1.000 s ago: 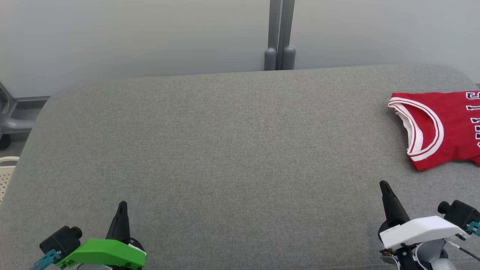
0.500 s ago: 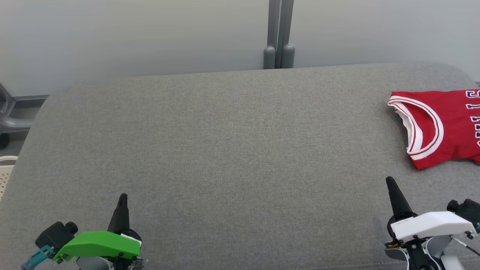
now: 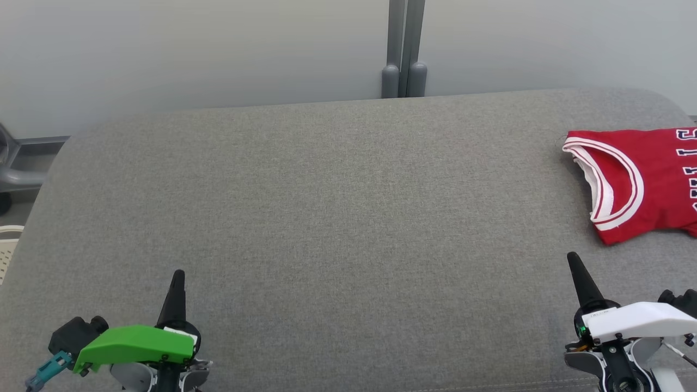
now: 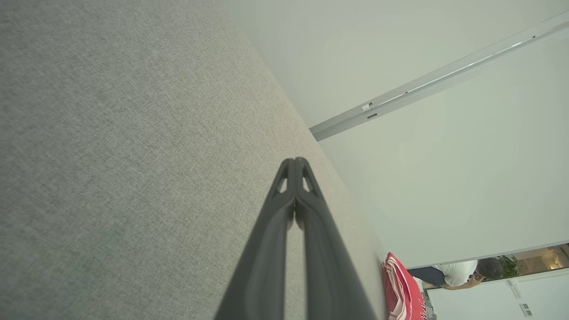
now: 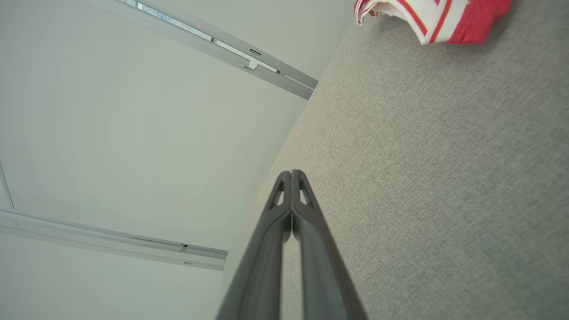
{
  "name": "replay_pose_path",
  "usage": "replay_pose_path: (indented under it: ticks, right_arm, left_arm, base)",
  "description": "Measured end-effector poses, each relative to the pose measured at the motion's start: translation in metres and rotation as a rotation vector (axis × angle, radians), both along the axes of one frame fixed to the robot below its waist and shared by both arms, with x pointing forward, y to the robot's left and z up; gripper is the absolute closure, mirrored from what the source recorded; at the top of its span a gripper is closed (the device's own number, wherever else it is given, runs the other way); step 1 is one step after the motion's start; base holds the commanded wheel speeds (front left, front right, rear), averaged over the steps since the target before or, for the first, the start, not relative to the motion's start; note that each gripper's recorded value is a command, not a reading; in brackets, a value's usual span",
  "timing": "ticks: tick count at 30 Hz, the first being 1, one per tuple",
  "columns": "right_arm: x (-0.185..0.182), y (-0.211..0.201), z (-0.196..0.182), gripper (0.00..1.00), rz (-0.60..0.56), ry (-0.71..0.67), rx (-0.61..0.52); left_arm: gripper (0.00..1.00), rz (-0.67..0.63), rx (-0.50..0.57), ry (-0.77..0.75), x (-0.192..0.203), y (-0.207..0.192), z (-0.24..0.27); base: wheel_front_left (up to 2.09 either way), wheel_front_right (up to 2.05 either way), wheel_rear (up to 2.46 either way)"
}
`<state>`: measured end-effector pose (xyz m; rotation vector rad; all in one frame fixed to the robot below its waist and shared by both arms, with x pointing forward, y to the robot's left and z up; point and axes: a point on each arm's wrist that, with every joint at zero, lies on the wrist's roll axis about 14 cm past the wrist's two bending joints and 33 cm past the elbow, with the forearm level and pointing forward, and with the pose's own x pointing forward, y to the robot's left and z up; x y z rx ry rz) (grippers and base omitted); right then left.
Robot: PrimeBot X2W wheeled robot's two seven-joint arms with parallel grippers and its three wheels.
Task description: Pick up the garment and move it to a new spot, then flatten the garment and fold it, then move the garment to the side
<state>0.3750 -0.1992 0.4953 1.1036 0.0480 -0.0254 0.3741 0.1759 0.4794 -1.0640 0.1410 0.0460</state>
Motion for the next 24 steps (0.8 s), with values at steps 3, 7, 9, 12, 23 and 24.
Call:
replay_pose_path:
  ticks: [3,7,9,12,23,24]
  right_arm:
    - [0.001,-0.002,0.0,1.0,-0.003,0.001,0.026]
    - [0.002,-0.004,0.001,1.0,-0.01,-0.001,0.065]
    - [0.003,-0.005,0.002,1.0,-0.012,-0.003,0.081]
    - [0.004,-0.007,0.003,1.0,-0.015,-0.006,0.109]
    - [0.006,-0.012,0.004,1.0,-0.028,-0.01,0.199]
    - [0.007,-0.013,0.004,1.0,-0.028,-0.011,0.206]
  left_arm:
    - [1.0,0.007,-0.035,0.0,0.001,0.0,0.0]
    - [1.0,0.007,-0.074,-0.009,0.004,-0.001,0.003]
    - [1.0,0.008,-0.096,-0.014,0.006,-0.002,0.005]
    - [1.0,0.007,-0.123,-0.016,0.006,-0.002,0.005]
    - [1.0,0.016,-0.216,-0.03,0.012,-0.002,0.009]
    - [1.0,0.017,-0.225,-0.031,0.012,-0.002,0.009]
  base:
    - [0.0,0.0,0.0]
    - [0.0,0.0,0.0]
    - [0.0,0.0,0.0]
    - [0.0,0.0,0.0]
    - [0.0,0.0,0.0]
    - [0.0,0.0,0.0]
